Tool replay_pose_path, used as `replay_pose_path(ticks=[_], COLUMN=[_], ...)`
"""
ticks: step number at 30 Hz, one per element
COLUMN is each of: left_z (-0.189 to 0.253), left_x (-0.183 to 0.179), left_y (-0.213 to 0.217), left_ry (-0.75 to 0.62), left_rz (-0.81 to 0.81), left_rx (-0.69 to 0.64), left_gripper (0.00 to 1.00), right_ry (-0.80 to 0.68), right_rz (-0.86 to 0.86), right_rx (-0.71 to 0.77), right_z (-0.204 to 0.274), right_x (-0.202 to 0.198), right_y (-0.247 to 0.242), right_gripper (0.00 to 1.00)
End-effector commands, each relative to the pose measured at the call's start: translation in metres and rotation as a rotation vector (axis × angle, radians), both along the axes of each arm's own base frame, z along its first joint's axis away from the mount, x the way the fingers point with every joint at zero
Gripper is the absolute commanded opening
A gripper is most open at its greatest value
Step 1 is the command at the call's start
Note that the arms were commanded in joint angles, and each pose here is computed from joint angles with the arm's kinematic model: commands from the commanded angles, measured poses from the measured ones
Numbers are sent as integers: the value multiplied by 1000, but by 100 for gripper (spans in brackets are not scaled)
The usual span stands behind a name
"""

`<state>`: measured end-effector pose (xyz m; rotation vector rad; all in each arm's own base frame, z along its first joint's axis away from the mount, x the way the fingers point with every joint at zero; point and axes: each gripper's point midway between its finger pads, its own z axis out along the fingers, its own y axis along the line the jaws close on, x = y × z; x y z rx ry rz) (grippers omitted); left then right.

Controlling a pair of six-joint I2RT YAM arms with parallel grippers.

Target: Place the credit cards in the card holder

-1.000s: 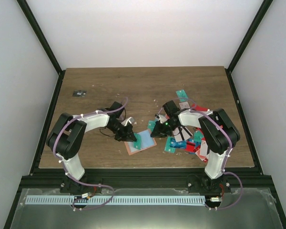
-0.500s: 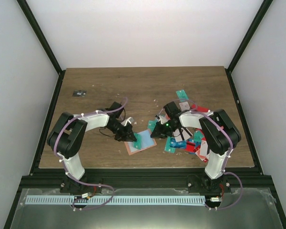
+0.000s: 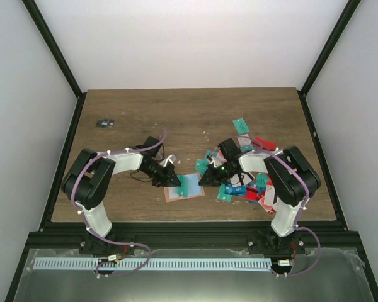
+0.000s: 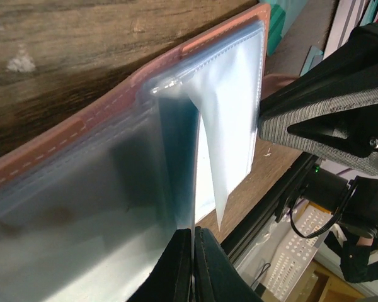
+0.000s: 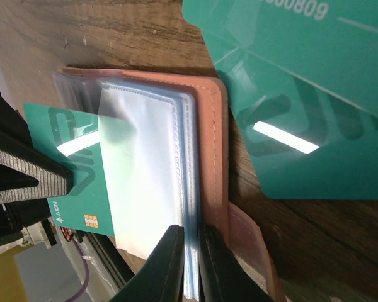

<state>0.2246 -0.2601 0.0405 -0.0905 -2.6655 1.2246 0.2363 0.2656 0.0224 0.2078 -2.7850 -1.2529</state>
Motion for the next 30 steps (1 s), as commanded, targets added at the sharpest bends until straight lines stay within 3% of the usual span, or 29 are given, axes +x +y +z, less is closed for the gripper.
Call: replay_pose_path(ticks=[1, 12, 30], left_z=[1, -10, -17], left_x=[9, 7, 5], left_y=[-3, 3, 6], left_ry=[-22, 6, 136], left_rz=[14, 17, 141], left_rx=[-14, 34, -38], left_gripper=[4, 4, 4], right_ry=[84, 84, 95], right_rz=[-9, -19, -29], right_rx=[-92, -112, -115], right_z=[-20, -22, -24], right_x=[-23, -22, -25], right_y=[-15, -17, -19], right_gripper=[10, 10, 10])
